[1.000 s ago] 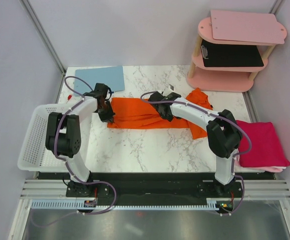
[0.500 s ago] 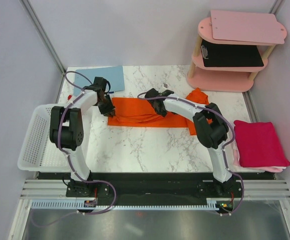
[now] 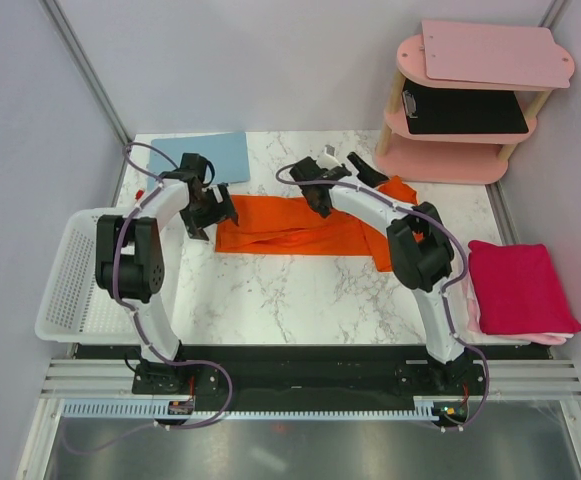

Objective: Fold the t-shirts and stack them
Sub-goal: Fold the other side of the tshirt into a rectangle

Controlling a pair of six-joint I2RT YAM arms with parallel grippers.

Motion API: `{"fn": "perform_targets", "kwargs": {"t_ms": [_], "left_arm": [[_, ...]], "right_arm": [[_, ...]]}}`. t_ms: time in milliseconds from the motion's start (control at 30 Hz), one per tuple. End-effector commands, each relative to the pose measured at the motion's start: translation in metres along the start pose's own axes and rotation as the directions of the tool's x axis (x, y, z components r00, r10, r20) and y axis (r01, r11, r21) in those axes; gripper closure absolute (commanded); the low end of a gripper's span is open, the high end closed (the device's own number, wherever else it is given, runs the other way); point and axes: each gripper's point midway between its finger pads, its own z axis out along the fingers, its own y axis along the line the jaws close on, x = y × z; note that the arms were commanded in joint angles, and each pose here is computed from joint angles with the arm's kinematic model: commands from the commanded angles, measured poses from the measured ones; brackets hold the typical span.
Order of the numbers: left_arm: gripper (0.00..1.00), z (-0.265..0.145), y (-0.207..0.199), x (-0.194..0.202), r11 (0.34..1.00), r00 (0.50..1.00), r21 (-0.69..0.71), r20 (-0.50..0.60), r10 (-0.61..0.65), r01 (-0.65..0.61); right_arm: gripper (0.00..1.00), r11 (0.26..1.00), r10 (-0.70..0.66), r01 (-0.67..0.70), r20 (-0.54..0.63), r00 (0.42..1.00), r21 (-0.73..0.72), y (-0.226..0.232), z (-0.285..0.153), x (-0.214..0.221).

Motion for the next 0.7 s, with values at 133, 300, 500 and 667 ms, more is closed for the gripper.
{"fn": "perform_targets", "kwargs": {"t_ms": [133, 300, 500, 667], "left_arm": [[0.00, -0.042, -0.011, -0.002, 0.996, 0.995, 0.064, 0.081, 0.055, -0.060], [0.00, -0.035, -0.012, 0.010, 0.995, 0.996, 0.070, 0.057, 0.068, -0.072], [0.00, -0.021, -0.017, 0.021, 0.993, 0.996, 0.075, 0.029, 0.087, -0.089], [0.00, -0.018, -0.019, 0.024, 0.993, 0.995, 0.074, 0.019, 0.096, -0.097]], "right_arm": [[0.02, 0.772, 0.413, -0.453, -0.190, 0.891, -0.446, 0.002, 0.003, 0.031], [0.07, 0.524, 0.441, -0.596, -0.405, 0.801, -0.608, 0.028, -0.006, 0.083], [0.17, 0.292, 0.444, -0.661, -0.513, 0.734, -0.692, 0.045, -0.014, 0.109], [0.20, 0.178, 0.425, -0.632, -0.521, 0.740, -0.754, 0.059, -0.023, 0.102]]}}
